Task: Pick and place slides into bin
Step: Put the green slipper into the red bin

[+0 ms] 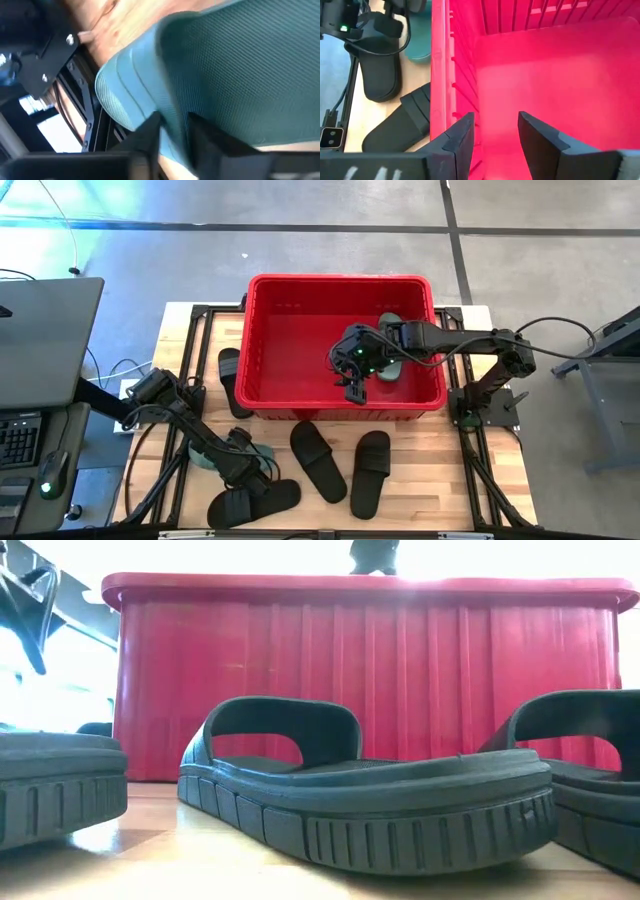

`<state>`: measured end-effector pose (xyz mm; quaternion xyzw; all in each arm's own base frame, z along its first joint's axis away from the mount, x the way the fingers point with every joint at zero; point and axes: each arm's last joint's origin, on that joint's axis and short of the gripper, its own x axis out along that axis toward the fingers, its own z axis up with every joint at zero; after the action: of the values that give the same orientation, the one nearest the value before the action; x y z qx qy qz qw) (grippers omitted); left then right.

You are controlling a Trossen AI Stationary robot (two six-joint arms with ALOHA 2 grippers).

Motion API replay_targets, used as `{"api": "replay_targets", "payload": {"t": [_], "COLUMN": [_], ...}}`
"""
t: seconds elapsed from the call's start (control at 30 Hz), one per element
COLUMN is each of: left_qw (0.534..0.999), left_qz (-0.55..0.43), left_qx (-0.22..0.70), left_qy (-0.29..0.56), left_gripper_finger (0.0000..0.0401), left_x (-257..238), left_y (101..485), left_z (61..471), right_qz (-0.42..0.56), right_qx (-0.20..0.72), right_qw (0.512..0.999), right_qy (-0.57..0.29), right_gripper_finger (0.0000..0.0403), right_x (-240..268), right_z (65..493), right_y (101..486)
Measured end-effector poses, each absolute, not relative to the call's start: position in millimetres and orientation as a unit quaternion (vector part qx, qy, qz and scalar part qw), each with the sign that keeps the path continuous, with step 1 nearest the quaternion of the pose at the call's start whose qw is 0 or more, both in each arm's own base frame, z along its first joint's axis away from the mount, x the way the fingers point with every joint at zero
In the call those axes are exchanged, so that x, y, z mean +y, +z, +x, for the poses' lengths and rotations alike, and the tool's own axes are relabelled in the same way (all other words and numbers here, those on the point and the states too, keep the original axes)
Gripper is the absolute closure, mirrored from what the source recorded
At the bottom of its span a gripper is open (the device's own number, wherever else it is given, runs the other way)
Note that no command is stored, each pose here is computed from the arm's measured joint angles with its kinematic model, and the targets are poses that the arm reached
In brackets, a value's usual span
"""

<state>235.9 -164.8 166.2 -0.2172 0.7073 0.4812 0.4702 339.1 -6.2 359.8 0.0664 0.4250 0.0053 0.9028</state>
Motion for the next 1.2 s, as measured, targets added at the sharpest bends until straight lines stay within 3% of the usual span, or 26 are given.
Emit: {"api": "replay_targets", "payload": {"t": [0.1, 0.27, 0.53, 0.67, 0.83, 0.97, 1.07, 1.2], "left_qw": [0.487, 0.516, 0.700, 0.803, 0.879, 0.897, 0.880, 0.842], "left_qz": [-0.208, -0.190, -0.181, -0.120, -0.021, 0.090, 0.154, 0.159], "left_qx": [0.716, 0.728, 0.627, 0.522, 0.414, 0.352, 0.354, 0.385], "left_qy": [0.455, 0.409, 0.290, 0.261, 0.236, 0.253, 0.278, 0.342], "left_gripper_finger": [0.0389, 0.0390, 0.0397, 0.0398, 0.0399, 0.0399, 0.0400, 0.0400], "left_x": [-168, -177, -187, -184, -164, -133, -100, -36], "left_y": [177, 221, 304, 348, 407, 446, 453, 455], "left_z": [242, 256, 286, 294, 300, 302, 308, 318], "right_qz": [0.073, 0.084, 0.125, 0.143, 0.160, 0.148, 0.129, 0.107], "right_qx": [0.425, 0.419, 0.353, 0.311, 0.259, 0.222, 0.204, 0.225], "right_qw": [0.902, 0.904, 0.924, 0.929, 0.924, 0.921, 0.920, 0.921], "right_qy": [0.002, 0.012, 0.082, 0.142, 0.234, 0.284, 0.308, 0.299], "right_gripper_finger": [0.0265, 0.0265, 0.0265, 0.0265, 0.0265, 0.0265, 0.0265, 0.0265], "right_x": [-6, -5, -1, 5, 22, 43, 61, 85], "right_z": [339, 336, 320, 304, 276, 252, 234, 221], "right_y": [360, 364, 393, 413, 441, 460, 470, 467]}}
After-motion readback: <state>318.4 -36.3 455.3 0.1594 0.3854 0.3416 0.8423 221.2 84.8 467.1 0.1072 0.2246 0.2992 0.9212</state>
